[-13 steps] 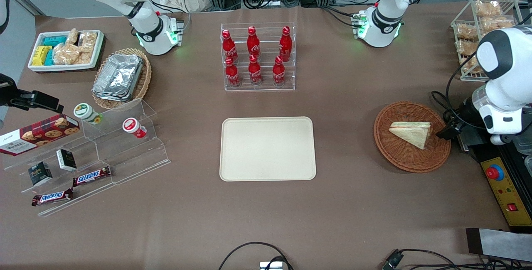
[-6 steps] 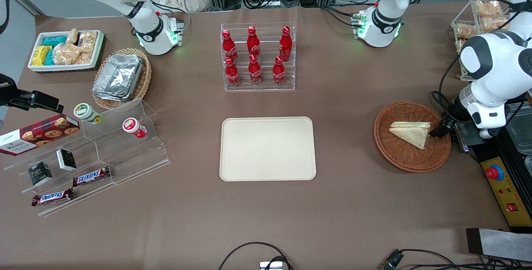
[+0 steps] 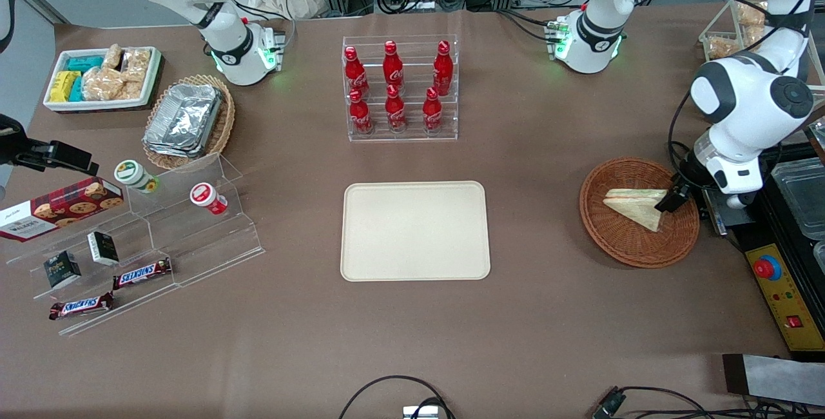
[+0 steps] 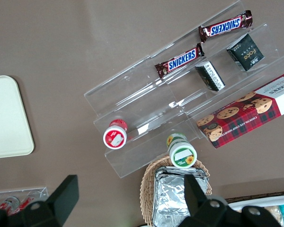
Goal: Place sandwich from basket to tray
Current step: 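Lower the open left gripper around the wrapped sandwich and close it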
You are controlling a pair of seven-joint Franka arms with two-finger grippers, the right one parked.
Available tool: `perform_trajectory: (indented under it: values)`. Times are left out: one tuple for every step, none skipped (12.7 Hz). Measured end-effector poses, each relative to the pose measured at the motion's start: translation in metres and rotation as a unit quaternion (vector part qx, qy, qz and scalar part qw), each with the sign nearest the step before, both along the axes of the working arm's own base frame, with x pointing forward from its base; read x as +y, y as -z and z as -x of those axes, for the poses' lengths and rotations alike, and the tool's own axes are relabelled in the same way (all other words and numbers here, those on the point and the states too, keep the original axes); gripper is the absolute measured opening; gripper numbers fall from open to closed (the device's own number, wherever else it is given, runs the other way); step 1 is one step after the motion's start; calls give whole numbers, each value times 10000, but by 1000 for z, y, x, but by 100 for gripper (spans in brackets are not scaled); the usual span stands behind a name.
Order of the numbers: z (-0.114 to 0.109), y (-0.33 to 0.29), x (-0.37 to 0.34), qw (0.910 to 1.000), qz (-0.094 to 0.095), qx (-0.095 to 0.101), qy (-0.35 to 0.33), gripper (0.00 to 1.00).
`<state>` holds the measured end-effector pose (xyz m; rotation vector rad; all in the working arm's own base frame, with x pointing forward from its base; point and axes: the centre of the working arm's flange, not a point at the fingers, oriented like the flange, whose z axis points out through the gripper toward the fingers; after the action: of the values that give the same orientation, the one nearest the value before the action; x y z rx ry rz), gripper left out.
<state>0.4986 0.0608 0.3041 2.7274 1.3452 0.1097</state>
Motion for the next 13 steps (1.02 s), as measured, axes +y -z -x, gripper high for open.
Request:
perform_trajectory:
  values:
    - [2,8,0,10000,-8,-27,-27,100]
    - [4,15,1,10000,-17,-54,-54,100]
    - [6,22,1,9999,-31,-71,-72,100]
    - [6,29,2,9999,-41,-74,-83,100]
    - [6,33,2,9999,-48,-71,-90,100]
    - [6,37,2,9999,-60,-88,-95,100]
    - [5,40,2,9999,-72,-104,-100,100]
    - [5,44,3,9998,-82,-112,-104,100]
    - [5,47,3,9998,-88,-110,-107,100]
    - [5,50,3,9999,-90,-100,-109,100]
    - [5,51,3,9999,-91,-90,-109,95]
    - [5,53,3,9999,-91,-79,-110,94]
    - [5,53,3,9999,-90,-72,-110,84]
